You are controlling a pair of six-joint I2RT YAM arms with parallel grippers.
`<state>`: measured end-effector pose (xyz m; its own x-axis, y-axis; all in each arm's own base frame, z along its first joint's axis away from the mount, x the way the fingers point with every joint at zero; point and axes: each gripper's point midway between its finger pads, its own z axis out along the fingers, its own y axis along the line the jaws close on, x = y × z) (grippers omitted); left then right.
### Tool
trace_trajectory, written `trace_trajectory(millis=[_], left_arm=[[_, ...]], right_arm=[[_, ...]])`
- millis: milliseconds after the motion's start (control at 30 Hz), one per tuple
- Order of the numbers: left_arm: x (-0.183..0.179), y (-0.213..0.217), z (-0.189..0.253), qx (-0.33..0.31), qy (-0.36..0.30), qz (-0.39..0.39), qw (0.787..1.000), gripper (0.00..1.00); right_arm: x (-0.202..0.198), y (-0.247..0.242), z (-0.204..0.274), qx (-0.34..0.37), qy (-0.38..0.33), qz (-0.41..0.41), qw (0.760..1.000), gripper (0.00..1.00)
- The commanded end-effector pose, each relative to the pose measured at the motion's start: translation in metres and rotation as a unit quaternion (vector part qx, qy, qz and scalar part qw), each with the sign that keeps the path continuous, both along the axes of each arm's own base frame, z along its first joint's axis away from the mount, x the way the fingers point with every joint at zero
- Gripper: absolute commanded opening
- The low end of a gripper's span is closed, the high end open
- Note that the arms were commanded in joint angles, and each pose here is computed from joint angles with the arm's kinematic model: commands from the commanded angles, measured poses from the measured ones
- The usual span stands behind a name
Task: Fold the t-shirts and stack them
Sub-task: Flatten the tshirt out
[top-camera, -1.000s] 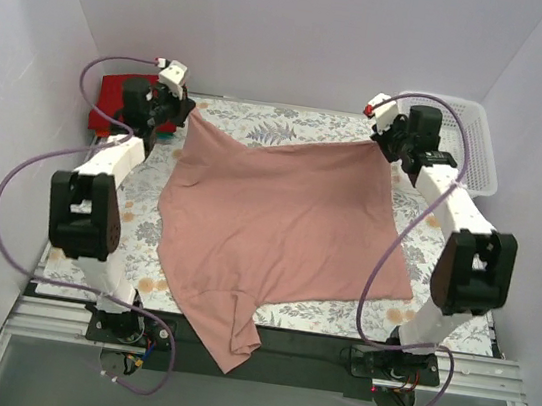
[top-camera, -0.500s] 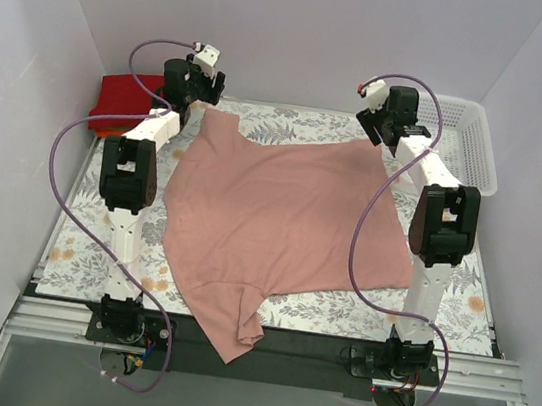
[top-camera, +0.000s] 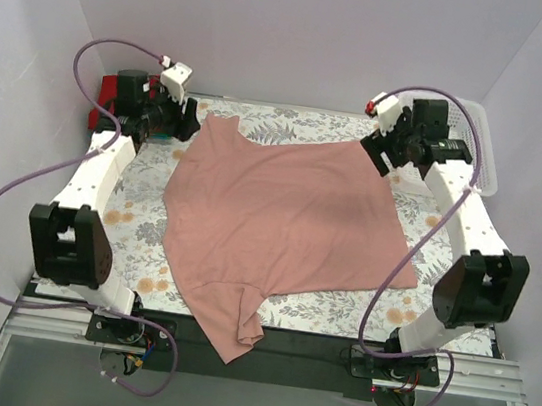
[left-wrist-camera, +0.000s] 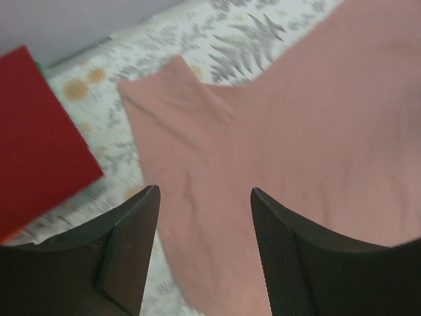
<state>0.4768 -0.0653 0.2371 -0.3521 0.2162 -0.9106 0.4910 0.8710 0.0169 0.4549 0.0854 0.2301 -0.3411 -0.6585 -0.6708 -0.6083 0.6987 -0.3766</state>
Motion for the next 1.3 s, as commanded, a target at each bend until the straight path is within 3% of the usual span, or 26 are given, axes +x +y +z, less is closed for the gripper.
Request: trace_trajectory(millis=[0,233,467,700,833,1033,1267], left_arm=[[-0.1,-0.017,-0.068,-0.005,0.184,-0.062,0.981,0.56],[-0.21,-0.021,-0.134,0.006,0.327,-0.105,0.939,0.53],[-0.25,0.012,-0.19,0.089,0.414,-0.069,0.903,0.44],[-0.241,0.048,-0.23,0.158,0.45,-0.006,0.879,0.41],[-0.225,0.094,-0.242,0.16,0.465,0.051,0.869,0.39],[-0.186,0.138,-0.23,0.178,0.434,0.082,0.879,0.38],[-0.169,0.125,-0.19,0.155,0.398,0.04,0.903,0.46]], right_arm=[[-0.077,0.005,-0.053,0.0,0.14,0.054,0.989,0.89],[-0.145,-0.015,-0.107,-0.044,0.239,0.072,0.967,0.82],[-0.176,-0.029,-0.16,-0.078,0.317,0.074,0.942,0.73],[-0.191,-0.041,-0.192,-0.105,0.357,0.066,0.926,0.67],[-0.204,-0.044,-0.202,-0.119,0.373,0.072,0.917,0.66],[-0.241,-0.021,-0.212,-0.13,0.394,0.108,0.903,0.64],[-0.266,0.005,-0.201,-0.117,0.408,0.144,0.894,0.59]])
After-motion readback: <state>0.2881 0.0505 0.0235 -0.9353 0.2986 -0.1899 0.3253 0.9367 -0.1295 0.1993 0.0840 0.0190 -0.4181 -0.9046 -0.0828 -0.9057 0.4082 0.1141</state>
